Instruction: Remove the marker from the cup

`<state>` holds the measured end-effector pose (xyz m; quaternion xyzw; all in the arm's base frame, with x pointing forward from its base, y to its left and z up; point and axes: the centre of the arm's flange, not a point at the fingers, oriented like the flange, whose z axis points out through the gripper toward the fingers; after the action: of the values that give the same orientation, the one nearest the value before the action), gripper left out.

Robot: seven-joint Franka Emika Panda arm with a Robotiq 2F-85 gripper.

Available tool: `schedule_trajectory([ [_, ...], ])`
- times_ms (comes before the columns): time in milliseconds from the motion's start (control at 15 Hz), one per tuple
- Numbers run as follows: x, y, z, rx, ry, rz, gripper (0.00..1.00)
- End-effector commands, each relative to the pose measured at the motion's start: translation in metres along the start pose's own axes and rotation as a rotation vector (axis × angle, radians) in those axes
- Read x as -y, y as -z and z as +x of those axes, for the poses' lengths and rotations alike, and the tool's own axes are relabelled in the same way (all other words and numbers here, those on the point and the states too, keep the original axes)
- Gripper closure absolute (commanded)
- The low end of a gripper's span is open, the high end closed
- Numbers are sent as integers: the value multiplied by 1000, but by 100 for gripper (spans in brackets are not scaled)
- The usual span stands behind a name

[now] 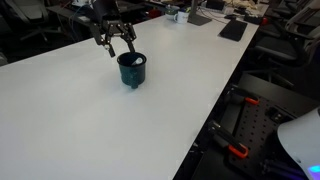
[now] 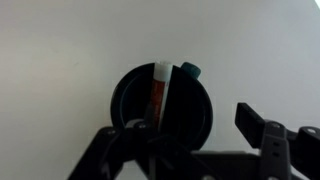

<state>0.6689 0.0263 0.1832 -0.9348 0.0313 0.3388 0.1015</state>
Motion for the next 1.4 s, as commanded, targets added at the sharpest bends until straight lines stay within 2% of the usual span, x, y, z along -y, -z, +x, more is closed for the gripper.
schedule_trajectory([
  [0, -7, -3, -14, 3, -27, 22, 21],
  [67, -9, -3, -14, 4, -29, 25, 25],
  [133, -11, -3, -14, 9, -30, 27, 23],
  [733, -12, -24, -4, 65, -45, 17, 31],
  [867, -12, -29, -4, 73, -45, 18, 38],
  [933, -14, -30, -4, 74, -45, 20, 46],
  [1000, -14, -29, -5, 74, -46, 23, 44],
  [1200, -16, -27, -8, 70, -47, 38, 52],
  [1333, -17, -27, -8, 69, -49, 43, 52],
])
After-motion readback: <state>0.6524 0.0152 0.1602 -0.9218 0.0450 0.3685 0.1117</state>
